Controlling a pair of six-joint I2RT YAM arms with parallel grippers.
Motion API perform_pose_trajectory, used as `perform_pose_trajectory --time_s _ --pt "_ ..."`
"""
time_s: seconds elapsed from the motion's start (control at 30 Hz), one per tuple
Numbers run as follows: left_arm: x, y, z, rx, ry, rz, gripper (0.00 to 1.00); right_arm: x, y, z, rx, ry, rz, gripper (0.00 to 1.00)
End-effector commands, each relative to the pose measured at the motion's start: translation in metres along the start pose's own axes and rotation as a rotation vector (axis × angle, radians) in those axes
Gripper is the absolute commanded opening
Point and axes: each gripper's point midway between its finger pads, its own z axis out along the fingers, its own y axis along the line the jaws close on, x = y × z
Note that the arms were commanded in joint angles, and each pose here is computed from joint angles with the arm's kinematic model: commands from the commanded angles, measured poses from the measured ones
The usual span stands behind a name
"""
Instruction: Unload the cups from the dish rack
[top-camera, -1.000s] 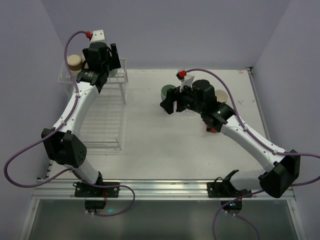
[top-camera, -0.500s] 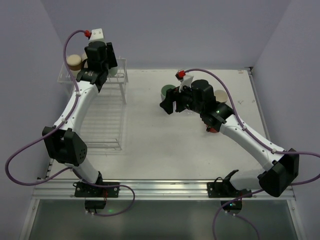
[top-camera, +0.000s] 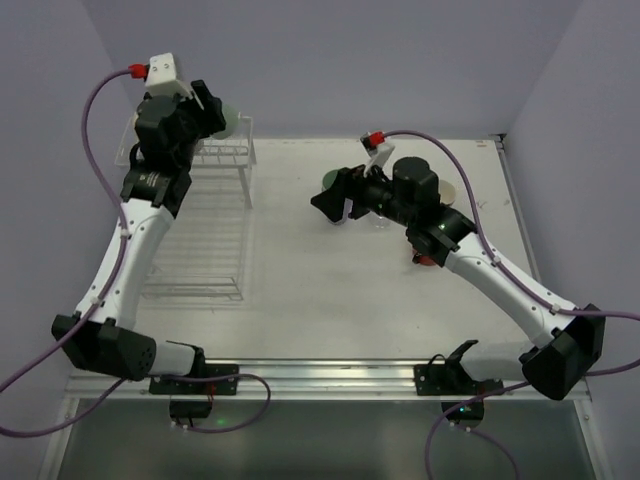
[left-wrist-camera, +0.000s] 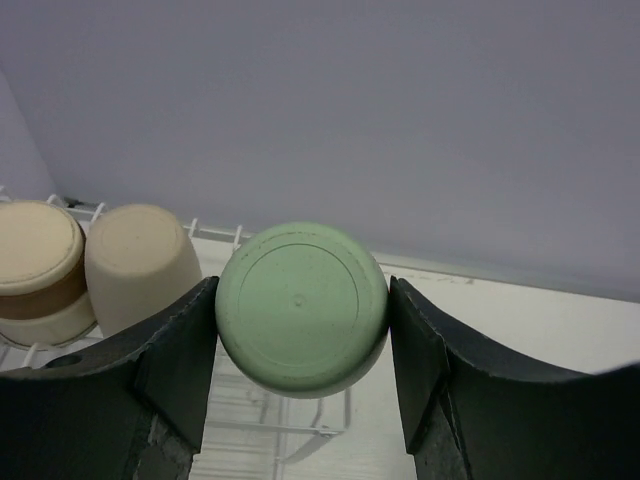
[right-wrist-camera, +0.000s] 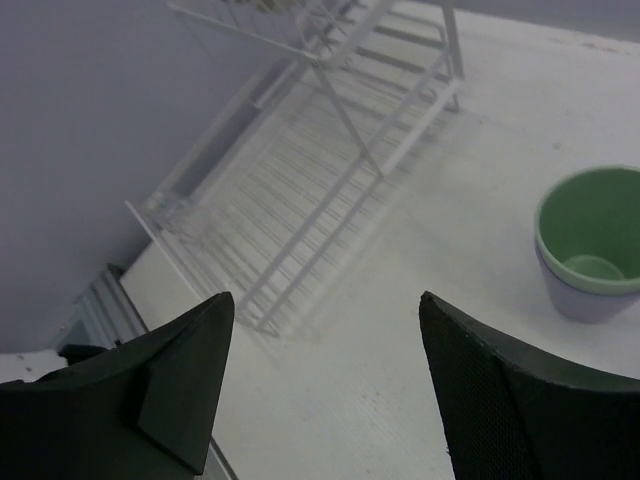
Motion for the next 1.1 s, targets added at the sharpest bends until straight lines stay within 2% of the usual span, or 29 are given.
perform_pose_trajectory --time_s 0.0,0.03,0.07,0.1,0.13,0.17,0.2,0.27,0.3,0.37,0.4,0.43,0.77,0.9,0.93,0.97,1.03,1.07 --pt "-0.062 -0.035 -0.055 0.194 -0.169 -0.142 0.23 -0.043 0.046 -0.022 -0.192 -0.164 0.085 0.78" --pt "-0.045 -0.039 -0.061 0.231 -0.136 -0.162 0.22 -0.052 0.059 -0.026 -0.263 -0.207 0.092 0.79" --pt "-0.054 -0.043 -0.088 0.286 -0.167 -0.199 0.22 -0.053 0.068 -0.03 -0.312 -0.22 0.147 0.79" --pt "-0.026 -0.056 -0.096 0.385 -0.108 -0.26 0.21 -0.055 0.076 -0.034 -0.372 -0.262 0.155 0.8" --pt "-0.039 -0.063 -0.124 0.466 -0.157 -0.293 0.21 -0.052 0.087 -0.039 -0.432 -0.254 0.199 0.81" --pt "-0.031 -0.068 -0.136 0.512 -0.143 -0.326 0.2 -0.052 0.092 -0.041 -0.464 -0.263 0.216 0.82" --pt "-0.003 -0.075 -0.143 0.581 -0.08 -0.396 0.19 -0.053 0.097 -0.043 -0.5 -0.288 0.221 0.84" --pt "-0.001 -0.081 -0.175 0.675 -0.093 -0.456 0.19 -0.049 0.11 -0.044 -0.552 -0.275 0.244 0.87" --pt "0.017 -0.084 -0.181 0.715 -0.052 -0.511 0.18 -0.05 0.115 -0.044 -0.565 -0.276 0.243 0.87" --pt "0.017 -0.086 -0.202 0.782 -0.07 -0.554 0.18 -0.045 0.124 -0.039 -0.582 -0.26 0.252 0.87" --pt "0.028 -0.088 -0.207 0.811 -0.032 -0.592 0.17 -0.045 0.126 -0.037 -0.588 -0.257 0.257 0.87" --pt "0.022 -0.091 -0.217 0.857 -0.059 -0.598 0.17 -0.043 0.13 -0.034 -0.601 -0.248 0.263 0.87" --pt "0.043 -0.099 -0.234 0.974 -0.021 -0.642 0.18 -0.036 0.15 -0.022 -0.678 -0.204 0.312 0.78" --pt "0.059 -0.099 -0.233 0.979 0.011 -0.639 0.21 -0.041 0.151 -0.021 -0.686 -0.228 0.318 0.75" --pt "0.061 -0.099 -0.233 0.981 0.016 -0.637 0.23 -0.042 0.15 -0.02 -0.682 -0.232 0.32 0.72" --pt "0.063 -0.099 -0.233 0.982 0.019 -0.633 0.25 -0.043 0.15 -0.019 -0.681 -0.236 0.321 0.51" --pt "0.073 -0.1 -0.231 0.978 0.048 -0.599 0.46 -0.043 0.148 -0.019 -0.671 -0.239 0.326 0.31" --pt "0.077 -0.099 -0.23 0.974 0.048 -0.552 0.66 -0.043 0.145 -0.018 -0.651 -0.241 0.321 0.13"
